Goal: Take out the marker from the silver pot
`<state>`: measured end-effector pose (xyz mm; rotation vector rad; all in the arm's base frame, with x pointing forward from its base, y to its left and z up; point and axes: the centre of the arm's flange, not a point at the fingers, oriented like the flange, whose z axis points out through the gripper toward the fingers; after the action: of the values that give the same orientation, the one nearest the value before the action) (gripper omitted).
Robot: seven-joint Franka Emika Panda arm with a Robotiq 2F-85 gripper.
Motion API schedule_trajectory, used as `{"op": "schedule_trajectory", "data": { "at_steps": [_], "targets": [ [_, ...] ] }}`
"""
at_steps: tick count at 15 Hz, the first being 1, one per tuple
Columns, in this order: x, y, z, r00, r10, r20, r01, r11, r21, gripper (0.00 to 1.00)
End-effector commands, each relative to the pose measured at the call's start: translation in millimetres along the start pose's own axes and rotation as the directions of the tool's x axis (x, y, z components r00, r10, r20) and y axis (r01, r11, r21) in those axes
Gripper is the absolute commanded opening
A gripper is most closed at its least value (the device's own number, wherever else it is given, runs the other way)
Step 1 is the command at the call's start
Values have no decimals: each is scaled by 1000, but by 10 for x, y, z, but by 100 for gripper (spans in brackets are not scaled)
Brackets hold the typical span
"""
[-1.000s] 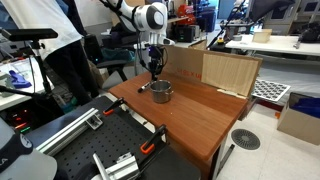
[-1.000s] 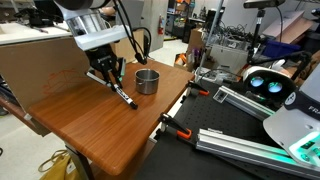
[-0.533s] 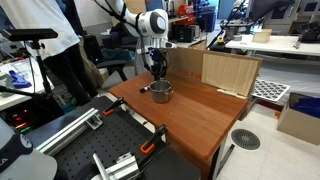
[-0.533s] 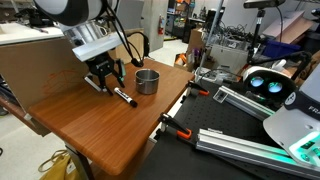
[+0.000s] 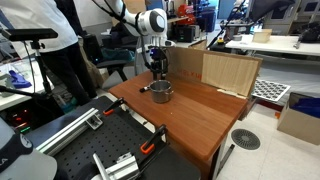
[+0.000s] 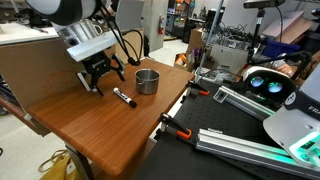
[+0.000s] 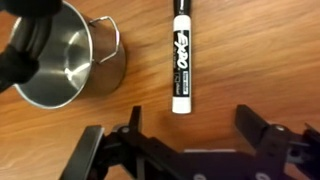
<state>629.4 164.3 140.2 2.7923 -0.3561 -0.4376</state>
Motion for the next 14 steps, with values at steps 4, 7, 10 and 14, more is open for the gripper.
{"op": "schedule_trajectory", "data": {
  "at_steps": [4,7,10,14],
  "targets": [
    [-217,10,-331,998,-9,-70,11,1000,28,100],
    [-502,103,-632,990,5,-142,4,998,66,100],
    [-795,236,-884,975,18,-220,6,994,109,100],
    [-775,205,-1053,972,5,-236,24,993,117,100]
  ]
}}
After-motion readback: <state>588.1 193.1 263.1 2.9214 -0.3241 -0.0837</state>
